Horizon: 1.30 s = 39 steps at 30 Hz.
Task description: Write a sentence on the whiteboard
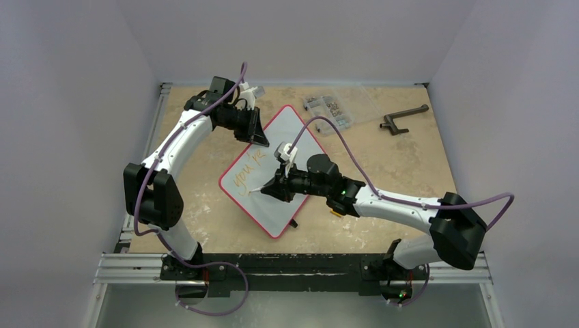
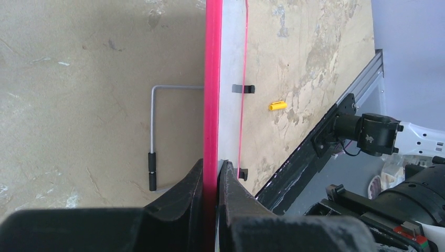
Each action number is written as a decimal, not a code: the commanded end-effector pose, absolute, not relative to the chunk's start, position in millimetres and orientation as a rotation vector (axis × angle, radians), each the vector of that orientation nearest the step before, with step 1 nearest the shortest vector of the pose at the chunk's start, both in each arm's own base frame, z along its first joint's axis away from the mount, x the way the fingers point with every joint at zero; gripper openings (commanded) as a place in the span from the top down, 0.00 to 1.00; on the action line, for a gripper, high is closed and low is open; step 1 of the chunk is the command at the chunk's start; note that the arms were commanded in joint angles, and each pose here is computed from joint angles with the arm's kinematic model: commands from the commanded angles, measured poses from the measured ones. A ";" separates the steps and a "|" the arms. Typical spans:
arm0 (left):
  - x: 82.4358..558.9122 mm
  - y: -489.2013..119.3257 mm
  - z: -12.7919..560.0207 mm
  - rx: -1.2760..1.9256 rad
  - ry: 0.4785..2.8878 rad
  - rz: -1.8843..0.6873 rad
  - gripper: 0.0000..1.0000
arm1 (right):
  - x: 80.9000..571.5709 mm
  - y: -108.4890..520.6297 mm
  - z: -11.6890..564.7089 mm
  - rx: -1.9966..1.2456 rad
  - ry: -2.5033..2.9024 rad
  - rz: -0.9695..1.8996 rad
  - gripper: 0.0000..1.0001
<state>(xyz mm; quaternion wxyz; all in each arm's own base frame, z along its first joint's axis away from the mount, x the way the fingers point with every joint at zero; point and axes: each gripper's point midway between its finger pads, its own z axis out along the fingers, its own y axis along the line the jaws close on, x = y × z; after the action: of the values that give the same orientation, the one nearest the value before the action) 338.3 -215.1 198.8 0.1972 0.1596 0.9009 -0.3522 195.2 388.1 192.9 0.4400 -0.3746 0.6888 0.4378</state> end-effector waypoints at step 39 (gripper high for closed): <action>348.2 -189.3 177.5 0.418 2.589 -0.731 1.00 | 184.1 367.7 151.8 -0.999 1.821 1.027 1.00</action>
<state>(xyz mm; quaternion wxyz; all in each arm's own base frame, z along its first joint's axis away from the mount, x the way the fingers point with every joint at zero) 338.5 -215.0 198.6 0.1982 0.1619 0.9004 -0.3517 189.4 378.4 180.3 0.4298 -0.3793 0.6979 0.4294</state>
